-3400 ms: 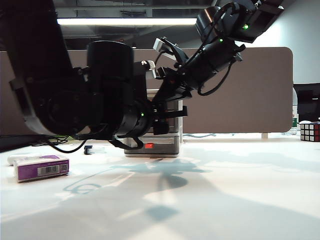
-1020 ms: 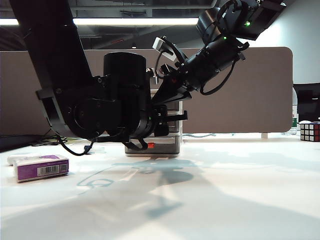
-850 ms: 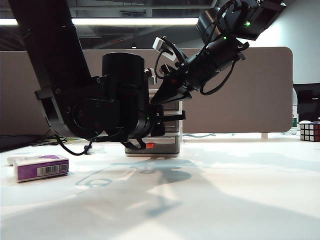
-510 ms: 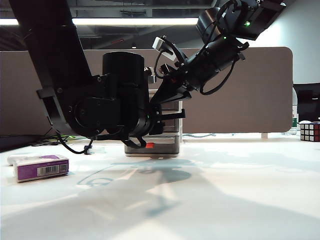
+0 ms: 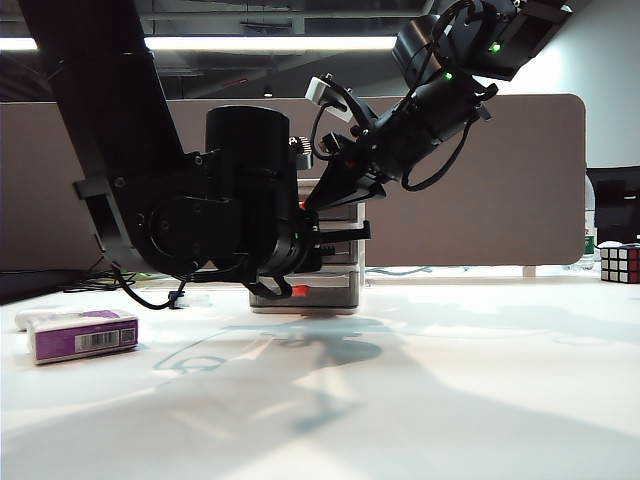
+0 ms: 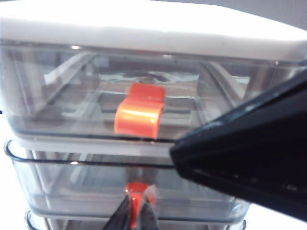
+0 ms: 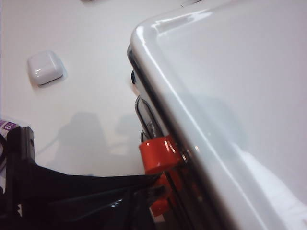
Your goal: Open the second layer of the drawer on the table, pick up a pack of napkins on the table and put it in, and finally close the drawer.
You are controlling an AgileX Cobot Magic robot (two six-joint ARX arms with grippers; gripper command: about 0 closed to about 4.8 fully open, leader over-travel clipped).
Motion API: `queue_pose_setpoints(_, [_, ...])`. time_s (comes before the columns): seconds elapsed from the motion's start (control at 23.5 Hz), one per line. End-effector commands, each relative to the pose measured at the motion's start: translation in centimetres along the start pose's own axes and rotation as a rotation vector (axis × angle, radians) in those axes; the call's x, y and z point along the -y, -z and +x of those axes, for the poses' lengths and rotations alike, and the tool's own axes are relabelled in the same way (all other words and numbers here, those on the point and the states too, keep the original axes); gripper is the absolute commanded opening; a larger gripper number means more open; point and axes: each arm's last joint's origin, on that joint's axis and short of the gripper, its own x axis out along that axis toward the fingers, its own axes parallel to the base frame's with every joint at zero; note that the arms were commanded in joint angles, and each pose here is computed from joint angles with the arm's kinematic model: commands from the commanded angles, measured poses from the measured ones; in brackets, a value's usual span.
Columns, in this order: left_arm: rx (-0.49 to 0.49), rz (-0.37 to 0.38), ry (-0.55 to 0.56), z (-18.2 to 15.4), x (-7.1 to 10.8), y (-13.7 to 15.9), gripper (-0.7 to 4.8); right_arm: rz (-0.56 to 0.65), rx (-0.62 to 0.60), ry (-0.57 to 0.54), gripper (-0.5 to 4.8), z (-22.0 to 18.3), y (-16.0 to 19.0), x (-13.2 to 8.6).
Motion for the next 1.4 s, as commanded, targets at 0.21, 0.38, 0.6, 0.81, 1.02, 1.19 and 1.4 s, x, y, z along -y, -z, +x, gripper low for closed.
queue_pose_setpoints(0.21, [-0.008, 0.005, -0.004, -0.2, -0.2, 0.2, -0.06, -0.022, 0.047, 0.045, -0.05, -1.0, -0.4, 1.3])
queue_pose_setpoints(0.38, [0.004, -0.003, 0.011, -1.1, -0.1, 0.5, -0.06, -0.019, 0.06, 0.061, -0.05, -1.2, -0.2, 2.0])
queue_pose_setpoints(0.6, [0.006, 0.0, 0.021, -1.6, 0.1, 0.5, -0.06, -0.009, 0.047, 0.056, -0.05, -0.6, 0.4, 2.2])
queue_pose_setpoints(0.81, [0.001, 0.006, 0.022, -2.6, 0.3, 0.3, -0.06, -0.001, 0.038, 0.054, -0.05, -0.2, 0.8, 2.3])
queue_pose_setpoints(1.02, [-0.023, 0.018, 0.021, -4.6, -0.6, 0.0, -0.06, -0.005, 0.052, 0.058, -0.05, -0.1, 0.7, 2.4])
queue_pose_setpoints(1.19, [-0.037, 0.027, 0.026, -7.1, -1.0, -0.5, -0.06, 0.004, 0.056, 0.059, -0.05, -0.1, 0.7, 2.4])
queue_pose_setpoints(1.4, [-0.053, 0.04, 0.05, -9.3, -0.6, -0.5, -0.06, 0.009, 0.067, 0.062, -0.05, -0.2, 0.6, 2.4])
